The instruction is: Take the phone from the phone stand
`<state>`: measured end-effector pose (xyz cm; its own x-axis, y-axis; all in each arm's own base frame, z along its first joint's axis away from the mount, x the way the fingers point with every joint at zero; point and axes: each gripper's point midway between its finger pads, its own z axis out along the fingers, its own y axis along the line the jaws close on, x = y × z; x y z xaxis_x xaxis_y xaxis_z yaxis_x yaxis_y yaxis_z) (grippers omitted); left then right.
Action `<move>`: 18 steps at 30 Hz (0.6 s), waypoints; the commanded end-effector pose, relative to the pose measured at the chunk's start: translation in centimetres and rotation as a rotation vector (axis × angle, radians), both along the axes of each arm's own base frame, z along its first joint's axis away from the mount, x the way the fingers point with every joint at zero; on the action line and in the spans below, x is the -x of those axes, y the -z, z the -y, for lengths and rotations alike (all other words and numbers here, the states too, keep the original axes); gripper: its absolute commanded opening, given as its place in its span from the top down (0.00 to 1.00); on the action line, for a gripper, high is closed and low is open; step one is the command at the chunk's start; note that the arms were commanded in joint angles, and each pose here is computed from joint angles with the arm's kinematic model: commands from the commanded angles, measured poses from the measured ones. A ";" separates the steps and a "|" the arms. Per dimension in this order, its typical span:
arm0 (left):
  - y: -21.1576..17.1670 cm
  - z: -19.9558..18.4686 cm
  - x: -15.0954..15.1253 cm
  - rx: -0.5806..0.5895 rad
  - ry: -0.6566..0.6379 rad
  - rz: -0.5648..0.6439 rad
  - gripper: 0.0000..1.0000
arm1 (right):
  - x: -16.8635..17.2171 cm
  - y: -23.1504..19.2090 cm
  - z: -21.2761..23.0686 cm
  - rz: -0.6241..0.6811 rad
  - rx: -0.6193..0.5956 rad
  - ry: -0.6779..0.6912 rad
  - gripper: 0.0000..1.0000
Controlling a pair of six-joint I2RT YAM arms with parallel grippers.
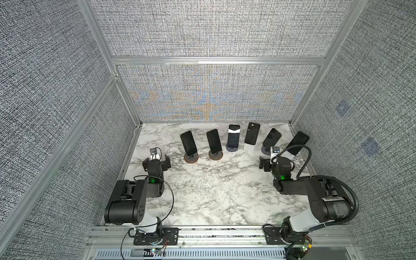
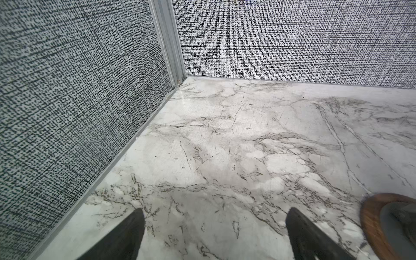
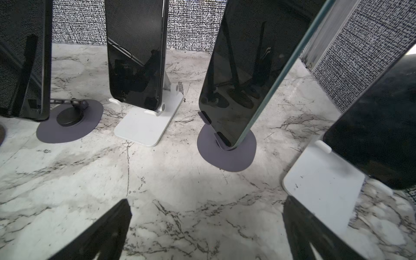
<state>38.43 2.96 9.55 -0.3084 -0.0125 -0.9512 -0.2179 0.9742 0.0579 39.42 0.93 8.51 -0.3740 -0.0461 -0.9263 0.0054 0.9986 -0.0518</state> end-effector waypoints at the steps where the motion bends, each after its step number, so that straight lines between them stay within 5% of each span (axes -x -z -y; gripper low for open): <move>1: -0.8 0.0 -0.3 -0.003 0.002 0.034 0.02 | -0.1 -0.4 0.1 0.017 0.000 0.003 0.01; 18: -0.7 0.0 -0.3 -0.002 0.004 0.025 0.02 | -0.2 -0.3 0.1 0.011 -0.004 0.002 0.01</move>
